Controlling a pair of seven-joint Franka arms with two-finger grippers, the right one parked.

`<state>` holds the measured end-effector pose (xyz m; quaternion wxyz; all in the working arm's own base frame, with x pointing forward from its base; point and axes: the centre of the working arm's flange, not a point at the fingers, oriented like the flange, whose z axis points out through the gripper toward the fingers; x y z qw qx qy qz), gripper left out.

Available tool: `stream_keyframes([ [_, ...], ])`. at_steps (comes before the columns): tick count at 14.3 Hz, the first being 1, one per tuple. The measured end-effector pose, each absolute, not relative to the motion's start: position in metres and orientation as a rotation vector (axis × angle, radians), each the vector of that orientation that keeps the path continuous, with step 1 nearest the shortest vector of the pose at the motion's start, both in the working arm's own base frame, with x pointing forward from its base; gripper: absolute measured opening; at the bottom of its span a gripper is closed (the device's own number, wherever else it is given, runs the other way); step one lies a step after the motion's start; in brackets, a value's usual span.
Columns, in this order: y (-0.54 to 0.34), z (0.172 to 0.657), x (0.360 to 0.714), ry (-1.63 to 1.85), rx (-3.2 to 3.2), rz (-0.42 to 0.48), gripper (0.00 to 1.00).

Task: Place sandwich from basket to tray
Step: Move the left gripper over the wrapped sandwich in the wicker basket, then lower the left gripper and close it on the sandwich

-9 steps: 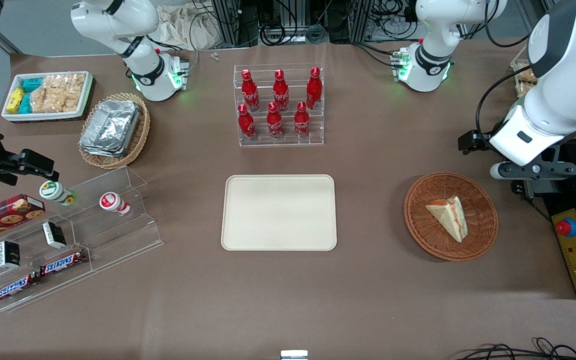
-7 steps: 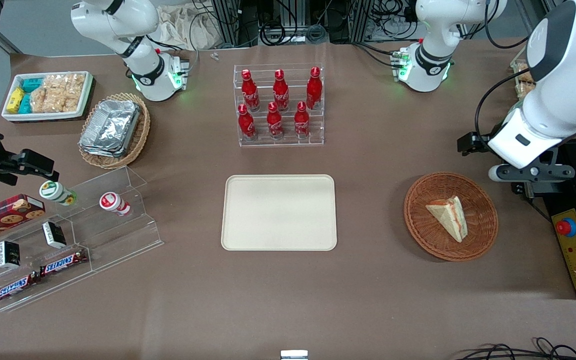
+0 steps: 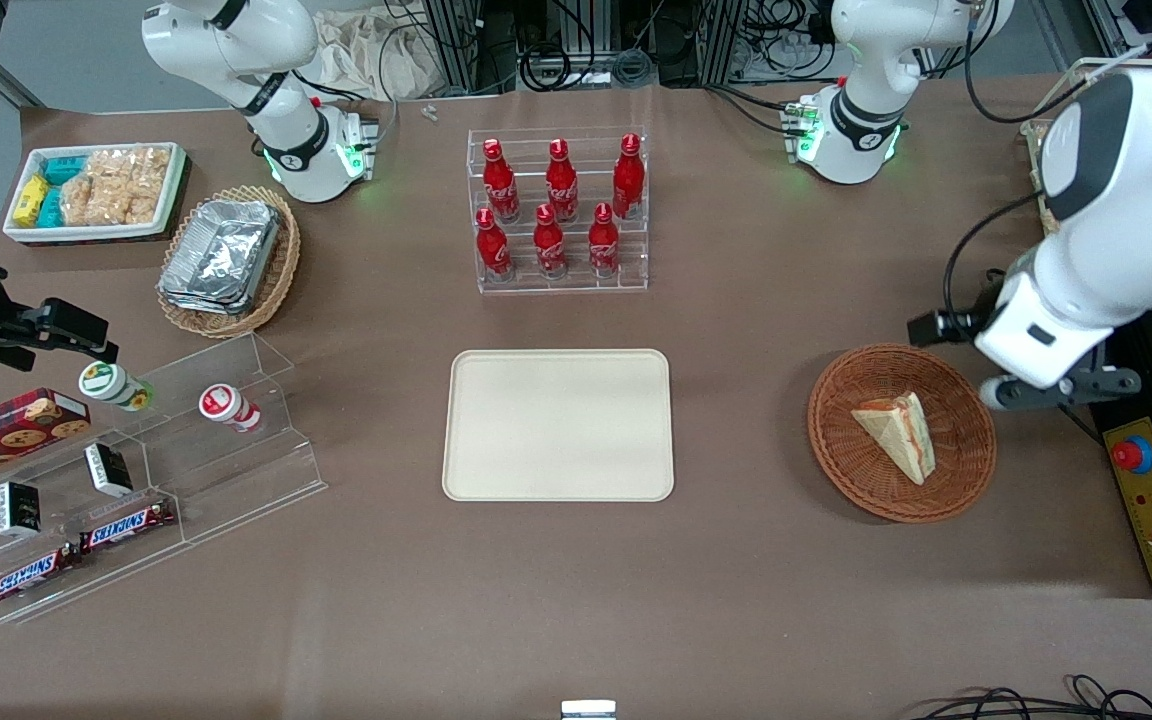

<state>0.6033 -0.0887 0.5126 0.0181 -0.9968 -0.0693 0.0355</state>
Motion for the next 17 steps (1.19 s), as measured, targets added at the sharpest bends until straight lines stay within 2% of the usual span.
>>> stream_keyframes([
  [3, -0.087, 0.466, 0.617, -0.377, -3.109, -0.014, 1.00],
  [5, -0.089, 0.429, 0.617, -0.461, -3.110, -0.048, 1.00],
  [10, -0.087, 0.357, 0.617, -0.687, -3.027, 0.012, 1.00],
  [17, -0.063, 0.313, 0.624, -0.792, -2.986, 0.028, 1.00],
])
